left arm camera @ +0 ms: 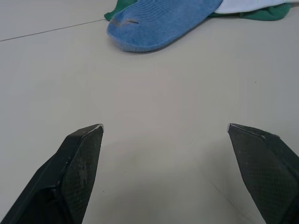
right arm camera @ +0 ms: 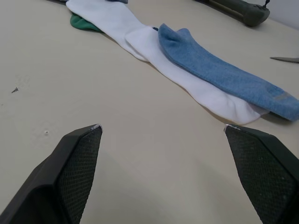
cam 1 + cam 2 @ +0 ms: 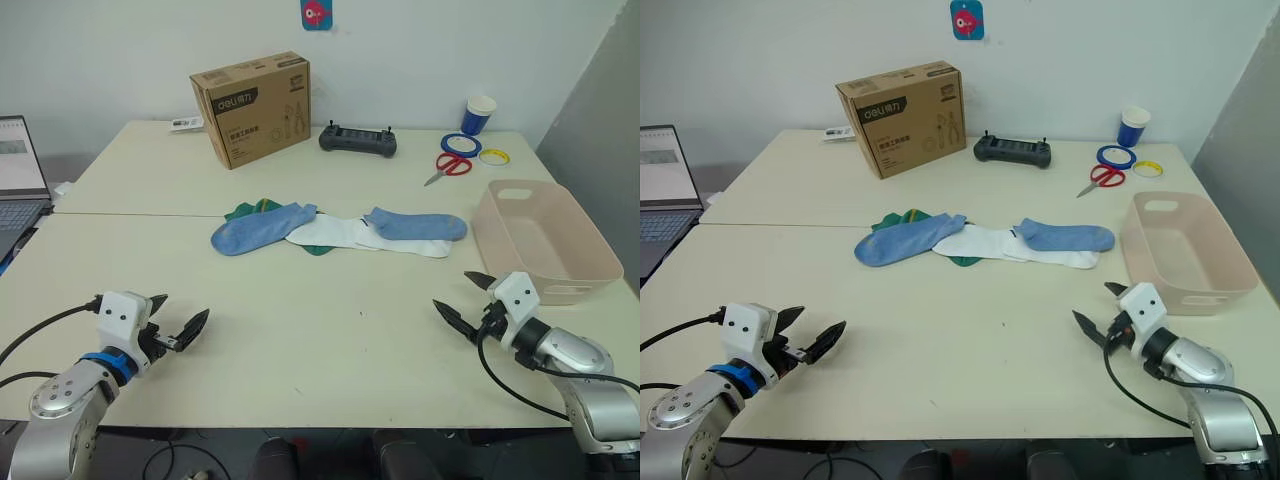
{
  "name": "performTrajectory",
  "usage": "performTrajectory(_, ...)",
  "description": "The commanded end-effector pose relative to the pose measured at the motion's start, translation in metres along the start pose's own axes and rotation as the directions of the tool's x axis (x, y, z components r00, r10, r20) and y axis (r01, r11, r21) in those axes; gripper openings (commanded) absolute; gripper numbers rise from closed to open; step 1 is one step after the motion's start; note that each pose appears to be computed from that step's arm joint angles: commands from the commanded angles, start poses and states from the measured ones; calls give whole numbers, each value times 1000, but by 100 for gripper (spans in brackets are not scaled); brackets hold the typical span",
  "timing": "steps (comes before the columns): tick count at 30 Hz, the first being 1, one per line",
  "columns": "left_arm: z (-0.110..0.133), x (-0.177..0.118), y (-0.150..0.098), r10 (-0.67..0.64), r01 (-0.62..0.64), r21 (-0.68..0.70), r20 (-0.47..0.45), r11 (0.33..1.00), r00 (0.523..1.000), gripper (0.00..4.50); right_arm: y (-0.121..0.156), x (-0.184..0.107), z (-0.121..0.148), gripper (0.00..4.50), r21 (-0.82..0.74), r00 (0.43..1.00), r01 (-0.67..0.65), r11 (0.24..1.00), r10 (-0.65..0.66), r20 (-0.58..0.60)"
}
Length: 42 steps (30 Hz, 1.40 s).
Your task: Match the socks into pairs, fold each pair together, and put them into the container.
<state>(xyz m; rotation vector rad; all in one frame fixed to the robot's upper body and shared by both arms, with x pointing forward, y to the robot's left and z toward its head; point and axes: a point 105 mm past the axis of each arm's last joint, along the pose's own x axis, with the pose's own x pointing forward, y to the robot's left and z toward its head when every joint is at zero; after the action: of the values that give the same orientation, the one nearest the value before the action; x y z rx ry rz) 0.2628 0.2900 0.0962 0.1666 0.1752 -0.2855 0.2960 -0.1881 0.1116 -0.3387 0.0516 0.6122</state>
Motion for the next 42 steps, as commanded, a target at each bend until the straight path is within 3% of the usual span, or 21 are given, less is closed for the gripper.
performTrajectory(1,29,-5,-2,-21,19,21,102,1000,995,444,3,6,30,450,-41,995,-40,998,44,86)
performTrajectory(10,29,-16,-13,78,-77,-16,136,997,988,444,16,34,82,450,-45,964,-173,984,179,197)
performTrajectory(17,13,-27,-28,170,-162,-72,122,984,978,444,32,51,114,450,-54,931,-241,969,247,268)
performTrajectory(26,17,-24,-29,177,-168,-79,126,983,976,444,34,56,115,450,-55,932,-239,969,245,265)
performTrajectory(34,44,13,-28,75,-73,-14,167,997,983,444,31,55,108,450,-39,945,-201,979,204,254)
performTrajectory(42,70,81,-35,-28,16,58,209,998,977,444,30,54,102,450,-40,952,-180,983,184,245)
